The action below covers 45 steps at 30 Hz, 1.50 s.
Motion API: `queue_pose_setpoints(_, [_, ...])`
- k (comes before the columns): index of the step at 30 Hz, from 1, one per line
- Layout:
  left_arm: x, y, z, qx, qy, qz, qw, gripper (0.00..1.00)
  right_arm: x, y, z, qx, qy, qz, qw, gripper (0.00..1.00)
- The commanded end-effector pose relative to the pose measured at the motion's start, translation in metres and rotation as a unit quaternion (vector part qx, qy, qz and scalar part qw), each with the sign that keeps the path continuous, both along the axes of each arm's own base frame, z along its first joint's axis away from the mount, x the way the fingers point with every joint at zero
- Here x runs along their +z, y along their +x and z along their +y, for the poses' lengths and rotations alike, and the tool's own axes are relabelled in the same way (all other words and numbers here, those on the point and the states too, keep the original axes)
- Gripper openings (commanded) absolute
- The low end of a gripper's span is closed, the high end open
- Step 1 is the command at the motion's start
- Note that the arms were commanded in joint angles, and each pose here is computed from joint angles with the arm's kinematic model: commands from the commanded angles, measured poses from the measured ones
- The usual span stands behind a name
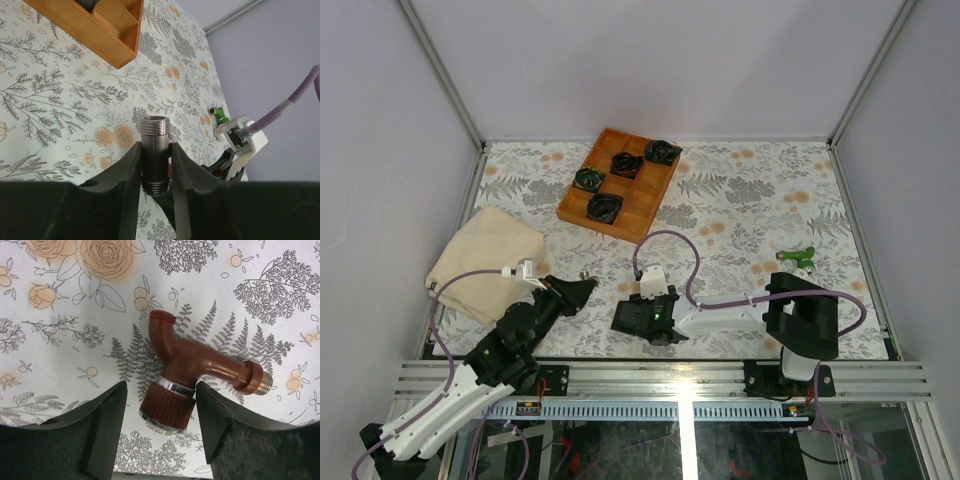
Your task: Install the water faucets
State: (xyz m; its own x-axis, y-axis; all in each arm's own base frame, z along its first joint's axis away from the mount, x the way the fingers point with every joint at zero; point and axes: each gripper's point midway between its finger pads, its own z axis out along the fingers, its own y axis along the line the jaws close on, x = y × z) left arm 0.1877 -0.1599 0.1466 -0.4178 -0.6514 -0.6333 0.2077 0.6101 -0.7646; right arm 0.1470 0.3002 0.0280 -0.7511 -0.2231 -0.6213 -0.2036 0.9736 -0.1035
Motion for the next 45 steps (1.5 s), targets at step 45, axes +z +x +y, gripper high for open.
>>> queue_pose_setpoints(45, [0.02, -0.005, -0.039, -0.088, -0.029, -0.019, 0.996, 0.0, 0.045, 0.019, -0.053, -0.189, 0.638, 0.1, 0.74, 0.55])
